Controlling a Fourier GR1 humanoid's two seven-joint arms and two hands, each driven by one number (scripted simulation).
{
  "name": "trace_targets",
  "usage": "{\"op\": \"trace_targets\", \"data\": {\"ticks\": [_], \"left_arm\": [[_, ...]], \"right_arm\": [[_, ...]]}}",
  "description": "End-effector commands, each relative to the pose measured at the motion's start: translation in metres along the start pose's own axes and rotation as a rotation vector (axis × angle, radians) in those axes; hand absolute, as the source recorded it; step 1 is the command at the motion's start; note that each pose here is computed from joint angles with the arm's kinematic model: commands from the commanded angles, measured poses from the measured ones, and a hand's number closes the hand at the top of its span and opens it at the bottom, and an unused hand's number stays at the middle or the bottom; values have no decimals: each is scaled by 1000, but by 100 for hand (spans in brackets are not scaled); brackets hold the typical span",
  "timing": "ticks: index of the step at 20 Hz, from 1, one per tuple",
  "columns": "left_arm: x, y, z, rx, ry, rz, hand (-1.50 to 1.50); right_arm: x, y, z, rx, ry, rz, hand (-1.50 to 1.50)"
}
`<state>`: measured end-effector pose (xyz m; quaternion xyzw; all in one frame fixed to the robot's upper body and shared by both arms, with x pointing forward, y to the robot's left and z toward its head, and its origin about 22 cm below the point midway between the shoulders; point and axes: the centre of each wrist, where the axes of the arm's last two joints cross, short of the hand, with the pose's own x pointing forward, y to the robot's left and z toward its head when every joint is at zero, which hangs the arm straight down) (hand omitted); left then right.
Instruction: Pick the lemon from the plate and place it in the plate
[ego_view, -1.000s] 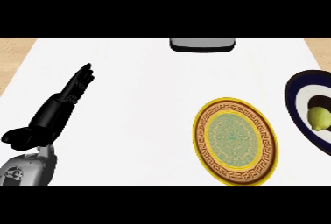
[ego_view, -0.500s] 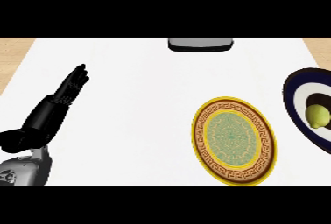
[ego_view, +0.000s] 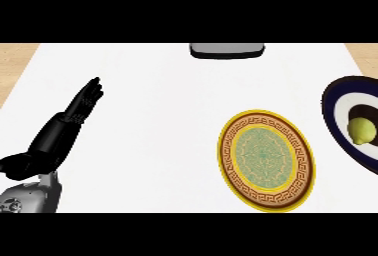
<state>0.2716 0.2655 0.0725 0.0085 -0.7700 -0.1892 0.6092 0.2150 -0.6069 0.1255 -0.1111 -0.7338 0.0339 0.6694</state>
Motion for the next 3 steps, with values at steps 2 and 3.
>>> {"op": "trace_targets", "data": {"ticks": [2, 3], "left_arm": [[1, 4, 3, 16, -6, -4, 0], [-1, -3, 3, 5, -2, 16, 0]], "right_arm": [[7, -11, 12, 202, -147, -154, -150], [3, -7, 11, 208, -163, -168, -150]]}}
